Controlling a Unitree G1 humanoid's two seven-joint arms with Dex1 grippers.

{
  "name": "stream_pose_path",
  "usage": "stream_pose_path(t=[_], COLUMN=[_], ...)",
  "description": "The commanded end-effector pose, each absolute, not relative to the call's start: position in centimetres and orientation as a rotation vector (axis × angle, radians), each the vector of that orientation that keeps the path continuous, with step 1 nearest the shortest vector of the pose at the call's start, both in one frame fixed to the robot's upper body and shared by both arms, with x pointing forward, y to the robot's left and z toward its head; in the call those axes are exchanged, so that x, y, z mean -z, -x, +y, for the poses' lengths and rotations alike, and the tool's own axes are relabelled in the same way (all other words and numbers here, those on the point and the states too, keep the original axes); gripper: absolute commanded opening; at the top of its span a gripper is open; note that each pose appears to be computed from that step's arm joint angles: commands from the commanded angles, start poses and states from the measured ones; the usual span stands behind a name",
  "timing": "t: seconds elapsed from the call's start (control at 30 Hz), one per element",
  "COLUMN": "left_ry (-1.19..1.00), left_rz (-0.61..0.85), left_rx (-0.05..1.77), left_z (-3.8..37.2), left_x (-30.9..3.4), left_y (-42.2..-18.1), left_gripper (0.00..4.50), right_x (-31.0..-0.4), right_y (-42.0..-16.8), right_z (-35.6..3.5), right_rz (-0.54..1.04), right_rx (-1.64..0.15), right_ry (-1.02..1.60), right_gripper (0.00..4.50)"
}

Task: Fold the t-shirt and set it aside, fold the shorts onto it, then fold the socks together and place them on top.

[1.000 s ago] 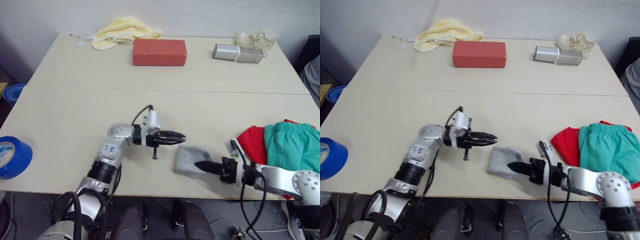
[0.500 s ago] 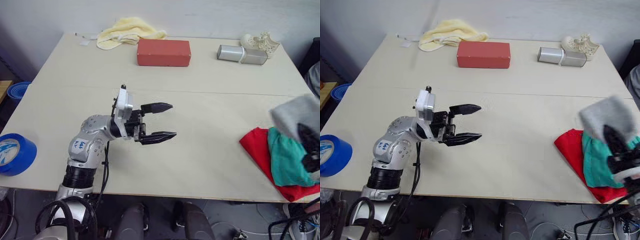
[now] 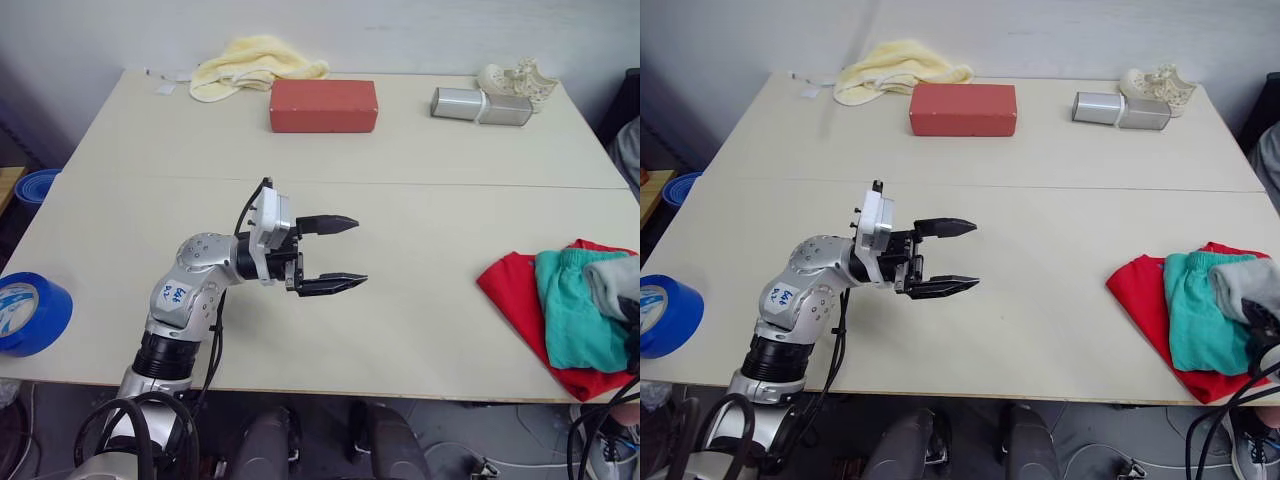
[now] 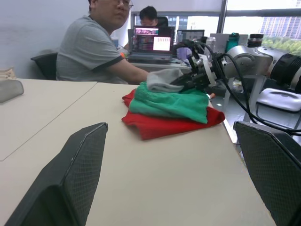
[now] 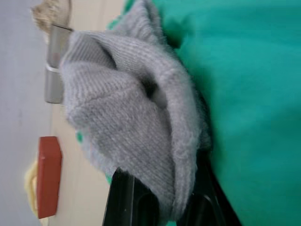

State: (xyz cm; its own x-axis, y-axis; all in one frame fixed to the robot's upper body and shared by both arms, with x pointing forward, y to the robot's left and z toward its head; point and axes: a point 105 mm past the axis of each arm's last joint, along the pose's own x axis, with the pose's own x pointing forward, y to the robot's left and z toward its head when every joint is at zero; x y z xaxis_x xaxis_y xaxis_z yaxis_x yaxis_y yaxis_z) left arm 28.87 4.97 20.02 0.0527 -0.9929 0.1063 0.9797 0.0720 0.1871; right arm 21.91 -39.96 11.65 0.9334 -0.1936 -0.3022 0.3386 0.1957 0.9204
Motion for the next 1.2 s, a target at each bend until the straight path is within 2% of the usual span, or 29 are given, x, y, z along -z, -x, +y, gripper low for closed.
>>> stream_pose_path(t=[0.03, 0.2, 0.47, 0.57, 0.67, 0.73, 0.8, 0.87, 0.93, 1.0, 1.13, 1.2], left_ry=[-0.086, -0.088, -0.118, -0.128, -0.143, -0.161, -0.215, -0.243, -0.244, -0.224, -0.265, -0.295], left_rz=[-0.272, -0.272, -0.264, -0.264, -0.251, -0.243, -0.193, -0.139, -0.108, -0.058, -0.041, -0.04], left_rx=[1.474, 1.466, 1.484, 1.498, 1.504, 1.501, 1.486, 1.471, 1.442, 1.412, 1.302, 1.203], left_z=[5.1, 5.2, 5.3, 5.3, 5.5, 5.7, 6.7, 7.8, 8.8, 9.9, 11.8, 13.1], left_x=[-20.7, -20.4, -19.7, -19.5, -19.1, -18.8, -17.5, -16.5, -16.1, -15.6, -15.0, -14.9], left_y=[-29.0, -28.9, -29.3, -29.4, -29.7, -29.9, -30.0, -29.9, -29.9, -29.8, -29.8, -30.0], left_gripper=[4.5, 4.5, 4.5, 4.5, 4.5, 4.5, 4.5, 4.5, 4.5, 4.5, 4.5, 4.5], right_x=[-12.9, -13.6, -17.2, -18.3, -19.0, -20.0, -23.6, -25.4, -24.1, -23.1, -20.4, -19.1], right_y=[-21.8, -20.7, -16.4, -14.4, -12.0, -11.2, -12.0, -13.6, -15.1, -16.7, -19.5, -20.7], right_z=[-39.9, -40.2, -41.3, -41.2, -40.6, -40.2, -37.5, -33.5, -31.6, -30.2, -26.4, -23.9], right_rz=[0.102, 0.109, 0.075, 0.108, 0.211, 0.228, 0.198, 0.246, 0.323, 0.319, 0.221, 0.126], right_rx=[0.353, 0.392, 0.386, 0.345, 0.301, 0.269, 0.087, -0.104, -0.192, -0.302, -0.604, -0.763], right_ry=[-1.312, -1.253, -1.061, -0.963, -0.849, -0.801, -0.631, -0.361, -0.132, 0.032, 0.308, 0.364], right_gripper=[0.04, 1.68, 4.47, 4.47, 4.47, 4.47, 4.47, 4.47, 4.47, 4.47, 4.47, 4.47])
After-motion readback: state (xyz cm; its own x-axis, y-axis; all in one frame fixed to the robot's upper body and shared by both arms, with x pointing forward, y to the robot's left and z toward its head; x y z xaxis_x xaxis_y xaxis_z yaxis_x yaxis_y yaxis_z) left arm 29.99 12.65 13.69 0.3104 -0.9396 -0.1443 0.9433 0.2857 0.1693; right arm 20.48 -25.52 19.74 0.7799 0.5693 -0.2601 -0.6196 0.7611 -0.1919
